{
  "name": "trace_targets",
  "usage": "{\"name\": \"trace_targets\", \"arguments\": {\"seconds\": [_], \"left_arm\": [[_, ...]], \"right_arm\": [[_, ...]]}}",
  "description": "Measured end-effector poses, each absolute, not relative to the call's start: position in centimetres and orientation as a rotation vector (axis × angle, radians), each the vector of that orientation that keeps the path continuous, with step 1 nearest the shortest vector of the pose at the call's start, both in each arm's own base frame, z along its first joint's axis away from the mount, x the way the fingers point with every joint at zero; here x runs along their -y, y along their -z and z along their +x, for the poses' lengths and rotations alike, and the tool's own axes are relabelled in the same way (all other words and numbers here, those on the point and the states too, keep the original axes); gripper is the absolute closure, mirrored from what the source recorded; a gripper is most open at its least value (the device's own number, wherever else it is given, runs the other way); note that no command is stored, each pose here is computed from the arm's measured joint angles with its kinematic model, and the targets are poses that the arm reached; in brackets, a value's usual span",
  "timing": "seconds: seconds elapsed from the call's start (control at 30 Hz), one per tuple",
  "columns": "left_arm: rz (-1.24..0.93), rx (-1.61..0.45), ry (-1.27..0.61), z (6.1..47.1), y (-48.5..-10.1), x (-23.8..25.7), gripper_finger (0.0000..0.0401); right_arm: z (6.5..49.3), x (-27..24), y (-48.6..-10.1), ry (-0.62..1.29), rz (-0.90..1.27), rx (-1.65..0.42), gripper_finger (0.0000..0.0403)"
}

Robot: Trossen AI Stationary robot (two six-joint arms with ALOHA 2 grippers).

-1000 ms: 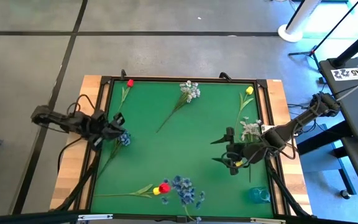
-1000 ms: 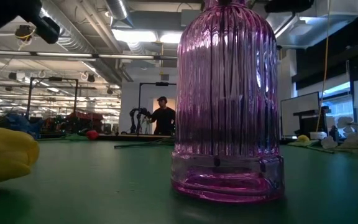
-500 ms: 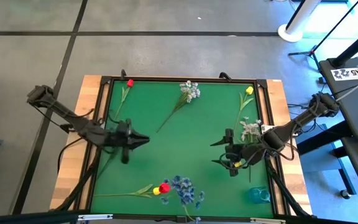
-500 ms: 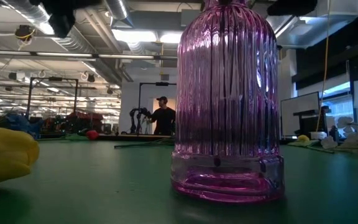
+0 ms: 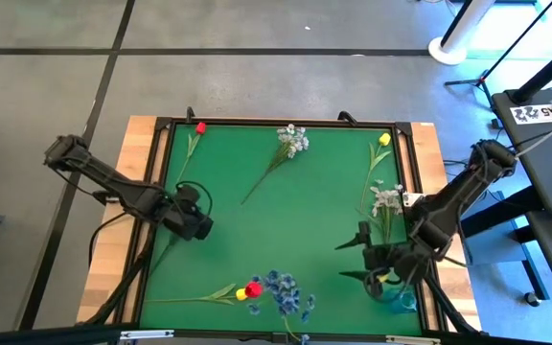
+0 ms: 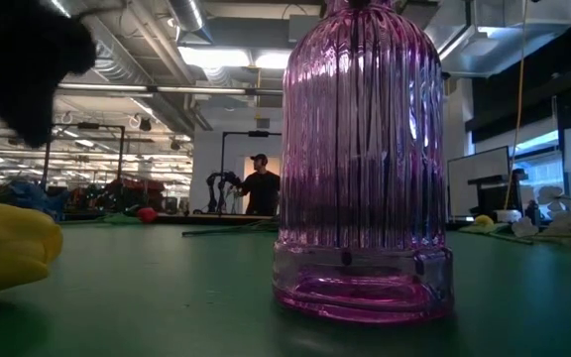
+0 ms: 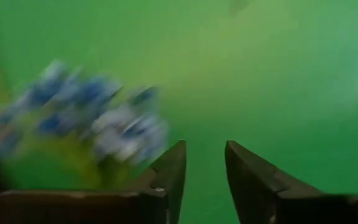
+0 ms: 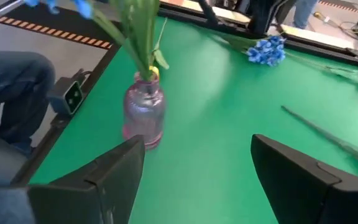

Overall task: Sort flowers into vase by color
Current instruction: Put the blue flowers into the violet vase

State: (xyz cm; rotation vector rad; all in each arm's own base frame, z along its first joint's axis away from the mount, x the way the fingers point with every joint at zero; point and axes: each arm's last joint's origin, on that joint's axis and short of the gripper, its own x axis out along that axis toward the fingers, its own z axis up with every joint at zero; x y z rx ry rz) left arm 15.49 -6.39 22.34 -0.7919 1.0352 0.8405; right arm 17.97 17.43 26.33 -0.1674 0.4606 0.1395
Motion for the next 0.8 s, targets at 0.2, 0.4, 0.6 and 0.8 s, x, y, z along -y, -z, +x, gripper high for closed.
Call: {"name": "trace_targets", "arguments": {"seconds": [0.2, 0.4, 0.6, 0.8], "left_arm": [[-0.779, -1.159, -0.988, 14.7, -21.7, 5.2, 0.0232], [-0.764, -1.335, -1.038, 14.9, -19.7, 4.4, 0.021], [-0.867, -1.516, -1.016, 15.0, -16.2, 4.0, 0.0209], [-0.953, -1.555, -0.965, 14.1, -13.0, 3.8, 0.021]], "right_arm": [[18.7, -18.2, -25.2, -0.165, -0.153, -0.494, 0.0109], [19.4, -17.9, -24.9, -0.15, -0.152, -0.505, 0.0109], [19.8, -17.4, -25.0, -0.133, -0.142, -0.504, 0.0109], [19.8, -17.6, -25.1, -0.149, -0.126, -0.494, 0.0109]]}}
